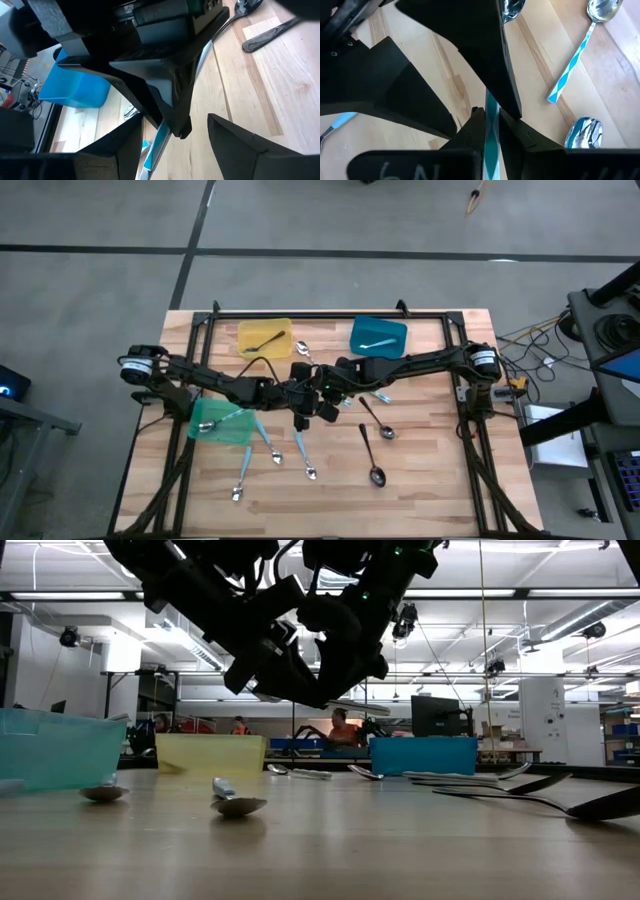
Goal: Sort silverware by color (type)
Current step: Put the blue patterned spoon into the green bin
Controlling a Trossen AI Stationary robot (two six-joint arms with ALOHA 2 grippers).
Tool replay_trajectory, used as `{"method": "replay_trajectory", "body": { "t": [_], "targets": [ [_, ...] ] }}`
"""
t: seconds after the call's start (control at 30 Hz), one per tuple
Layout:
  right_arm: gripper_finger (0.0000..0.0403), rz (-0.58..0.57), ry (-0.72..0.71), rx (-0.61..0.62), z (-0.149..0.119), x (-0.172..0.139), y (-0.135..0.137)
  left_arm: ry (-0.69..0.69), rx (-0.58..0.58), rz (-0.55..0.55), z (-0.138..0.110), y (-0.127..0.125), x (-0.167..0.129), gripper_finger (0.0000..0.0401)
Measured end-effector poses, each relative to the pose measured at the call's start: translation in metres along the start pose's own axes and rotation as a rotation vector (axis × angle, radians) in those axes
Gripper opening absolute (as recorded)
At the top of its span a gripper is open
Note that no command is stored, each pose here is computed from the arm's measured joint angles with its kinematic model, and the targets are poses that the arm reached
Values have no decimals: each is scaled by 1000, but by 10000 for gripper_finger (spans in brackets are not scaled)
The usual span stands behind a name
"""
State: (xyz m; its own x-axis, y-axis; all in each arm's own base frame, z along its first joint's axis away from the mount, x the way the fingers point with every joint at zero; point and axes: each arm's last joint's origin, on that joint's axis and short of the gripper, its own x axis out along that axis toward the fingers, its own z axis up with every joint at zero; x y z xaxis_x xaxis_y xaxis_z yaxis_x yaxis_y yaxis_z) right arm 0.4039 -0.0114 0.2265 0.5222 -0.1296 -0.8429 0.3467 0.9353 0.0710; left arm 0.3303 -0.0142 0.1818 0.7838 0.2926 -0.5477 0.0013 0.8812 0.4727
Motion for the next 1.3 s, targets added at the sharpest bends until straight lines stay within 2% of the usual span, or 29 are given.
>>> {"method": "replay_trajectory", "body": {
  "t": [0.13,0.27,0.87,1.17,1.3],
  "targets": [
    [24,0,0,-1,0,0,0,2,1,0,0,0,0,196],
    [24,1,-1,-20,0,0,1,18,7,-6,-2,-1,0,175],
    [26,-5,-2,-60,-2,0,5,50,-4,3,-5,-1,-1,9],
    [32,-10,-6,-79,-2,0,4,54,-11,9,-5,-1,-1,0],
    [63,-11,-7,-71,-1,0,4,56,-10,7,-5,-1,-1,0]
  ]
}}
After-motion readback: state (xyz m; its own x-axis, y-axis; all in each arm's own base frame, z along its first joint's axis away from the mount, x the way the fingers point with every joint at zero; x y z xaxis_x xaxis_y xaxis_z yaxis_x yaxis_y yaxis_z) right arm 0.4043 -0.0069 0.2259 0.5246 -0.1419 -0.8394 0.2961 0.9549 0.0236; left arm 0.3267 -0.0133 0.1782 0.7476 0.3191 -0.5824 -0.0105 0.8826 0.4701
